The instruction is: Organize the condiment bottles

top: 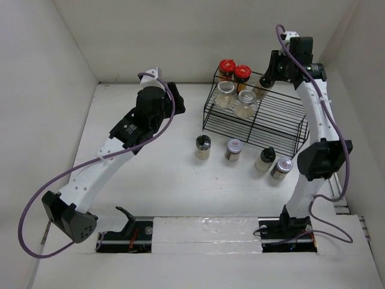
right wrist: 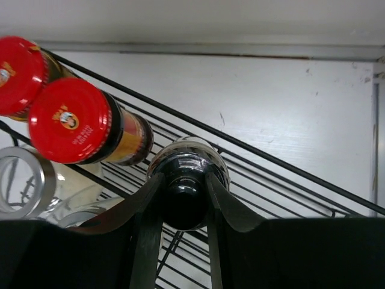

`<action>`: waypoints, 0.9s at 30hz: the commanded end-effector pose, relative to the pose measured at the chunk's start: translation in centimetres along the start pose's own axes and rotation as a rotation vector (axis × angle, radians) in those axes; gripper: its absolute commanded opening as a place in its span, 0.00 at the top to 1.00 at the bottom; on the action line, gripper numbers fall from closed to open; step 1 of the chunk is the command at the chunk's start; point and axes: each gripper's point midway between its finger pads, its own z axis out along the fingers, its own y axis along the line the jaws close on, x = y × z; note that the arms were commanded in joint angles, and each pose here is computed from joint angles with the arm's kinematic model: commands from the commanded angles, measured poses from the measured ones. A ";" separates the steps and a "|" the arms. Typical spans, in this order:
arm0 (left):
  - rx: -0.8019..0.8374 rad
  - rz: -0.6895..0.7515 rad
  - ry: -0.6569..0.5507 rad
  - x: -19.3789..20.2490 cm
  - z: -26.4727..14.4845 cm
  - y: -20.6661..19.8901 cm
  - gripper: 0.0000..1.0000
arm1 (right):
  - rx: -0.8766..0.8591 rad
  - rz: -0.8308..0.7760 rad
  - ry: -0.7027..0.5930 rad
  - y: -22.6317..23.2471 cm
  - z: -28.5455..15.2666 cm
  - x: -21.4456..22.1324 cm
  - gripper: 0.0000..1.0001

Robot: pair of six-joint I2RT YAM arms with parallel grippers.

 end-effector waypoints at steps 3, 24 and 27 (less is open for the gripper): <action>0.032 -0.011 -0.049 -1.3 -0.5 -0.6 0.34 | -0.024 -0.041 -0.006 1.8 1.2 -0.3 0.94; 0.047 -0.016 0.023 1.0 0.7 -1.0 0.33 | 0.073 0.054 -0.144 2.1 -11.5 3.1 0.79; 0.051 -0.023 0.036 1.4 0.9 -1.2 0.33 | 0.096 0.044 0.019 2.1 -12.8 11.7 0.95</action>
